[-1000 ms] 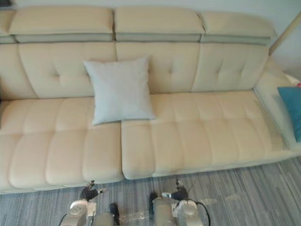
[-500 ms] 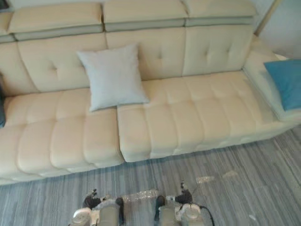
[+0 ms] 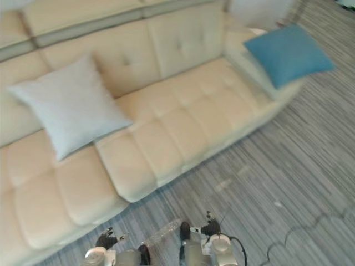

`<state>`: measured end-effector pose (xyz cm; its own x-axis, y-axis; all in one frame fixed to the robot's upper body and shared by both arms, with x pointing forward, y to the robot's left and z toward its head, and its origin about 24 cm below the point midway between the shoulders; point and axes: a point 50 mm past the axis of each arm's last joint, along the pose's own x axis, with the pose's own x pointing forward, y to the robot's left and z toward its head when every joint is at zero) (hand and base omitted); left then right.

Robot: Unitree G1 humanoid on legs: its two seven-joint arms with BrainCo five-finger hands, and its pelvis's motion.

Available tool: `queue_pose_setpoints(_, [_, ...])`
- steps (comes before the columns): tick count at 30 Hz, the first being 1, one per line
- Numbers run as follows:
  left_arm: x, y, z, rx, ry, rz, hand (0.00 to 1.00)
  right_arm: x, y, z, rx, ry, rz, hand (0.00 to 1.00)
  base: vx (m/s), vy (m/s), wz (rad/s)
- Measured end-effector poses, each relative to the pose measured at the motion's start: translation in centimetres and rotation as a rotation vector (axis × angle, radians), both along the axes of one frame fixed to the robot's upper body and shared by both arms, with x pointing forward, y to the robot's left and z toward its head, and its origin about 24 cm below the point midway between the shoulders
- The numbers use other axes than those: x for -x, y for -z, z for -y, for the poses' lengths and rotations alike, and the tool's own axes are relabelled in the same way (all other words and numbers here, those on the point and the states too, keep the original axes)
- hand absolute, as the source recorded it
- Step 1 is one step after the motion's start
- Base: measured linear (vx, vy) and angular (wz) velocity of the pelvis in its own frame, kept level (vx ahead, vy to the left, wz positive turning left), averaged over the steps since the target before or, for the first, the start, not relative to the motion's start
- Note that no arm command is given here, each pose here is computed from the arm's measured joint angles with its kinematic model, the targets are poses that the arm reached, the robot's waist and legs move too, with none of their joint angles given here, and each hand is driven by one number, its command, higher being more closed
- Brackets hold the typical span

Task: Pick up cushions and gather them together orderly.

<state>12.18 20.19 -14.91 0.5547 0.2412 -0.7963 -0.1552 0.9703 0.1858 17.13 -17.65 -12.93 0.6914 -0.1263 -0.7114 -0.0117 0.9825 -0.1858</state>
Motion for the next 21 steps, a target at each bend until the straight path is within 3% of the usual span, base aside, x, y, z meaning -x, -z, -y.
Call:
queue_pose_setpoints(3, [-0.4,0.0,1.0,0.024,0.014,0.007,0.00,0.8,0.2,2.0,0.045,0.024,-0.032,0.00,0.12,-0.101,-1.31])
queue_pose_setpoints(8, [0.0,0.1,0.8,0.020,0.022,-0.003,0.00,3.7,1.4,2.9,0.034,0.115,-0.116,0.00,0.16,-0.109,-0.62])
queue_pose_setpoints(12, [-0.7,-0.2,0.8,0.026,0.006,0.032,0.00,3.9,1.5,3.4,0.033,0.162,-0.135,0.00,0.29,-0.024,-1.21])
queue_pose_setpoints(21, [-1.6,-0.3,2.2,0.070,-0.021,0.054,0.00,3.3,1.4,3.2,0.018,0.213,-0.123,0.00,0.32,0.152,-1.16])
